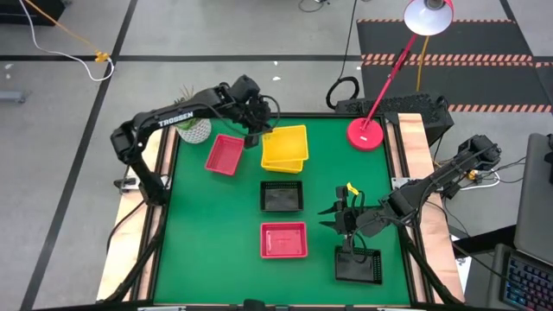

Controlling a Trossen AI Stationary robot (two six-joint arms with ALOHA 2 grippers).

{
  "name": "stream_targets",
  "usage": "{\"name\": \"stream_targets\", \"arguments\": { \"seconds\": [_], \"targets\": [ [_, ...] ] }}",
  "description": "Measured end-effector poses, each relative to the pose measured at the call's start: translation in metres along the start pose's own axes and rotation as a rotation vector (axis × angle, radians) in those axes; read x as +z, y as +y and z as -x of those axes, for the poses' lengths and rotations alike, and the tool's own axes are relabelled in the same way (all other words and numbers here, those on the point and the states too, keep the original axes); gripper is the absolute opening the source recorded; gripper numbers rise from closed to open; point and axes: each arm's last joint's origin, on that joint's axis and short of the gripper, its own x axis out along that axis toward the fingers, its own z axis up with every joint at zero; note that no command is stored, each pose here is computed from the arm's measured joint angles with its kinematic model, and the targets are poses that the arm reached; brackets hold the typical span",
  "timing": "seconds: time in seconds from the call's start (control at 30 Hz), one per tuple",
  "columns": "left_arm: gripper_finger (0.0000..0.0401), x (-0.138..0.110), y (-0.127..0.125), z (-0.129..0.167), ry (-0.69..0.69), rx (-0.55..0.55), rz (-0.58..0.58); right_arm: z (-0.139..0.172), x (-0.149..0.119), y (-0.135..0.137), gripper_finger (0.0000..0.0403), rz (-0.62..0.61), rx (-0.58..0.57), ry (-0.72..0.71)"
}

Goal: Stack baskets by color
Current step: Stack the bottom yellow basket on the top yellow baskets

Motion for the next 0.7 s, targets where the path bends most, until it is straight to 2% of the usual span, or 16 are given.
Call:
{"name": "stream_targets", "arguments": {
  "seconds": [0.17, 0.33, 0.57, 0.7],
  "targets": [
    [0.0018, -0.012, 0.008, -0.01, 0.05, -0.037, 0.015, 0.0, 0.0, 0.0, 0.0116, 0.0, 0.0, 0.001],
    [0.0008, -0.023, 0.015, -0.022, 0.081, -0.074, 0.014, 0.0, 0.0, 0.0, 0.0116, 0.001, 0.0, 0.0],
    [0.0024, -0.027, 0.019, -0.032, 0.091, -0.086, 0.003, 0.0, 0.0, 0.0, 0.0116, 0.003, 0.0, 0.0],
    [0.0017, -0.027, 0.019, -0.032, 0.088, -0.09, -0.009, 0.0, 0.0, 0.0, 0.0116, 0.004, 0.0, 0.001]
  ]
}}
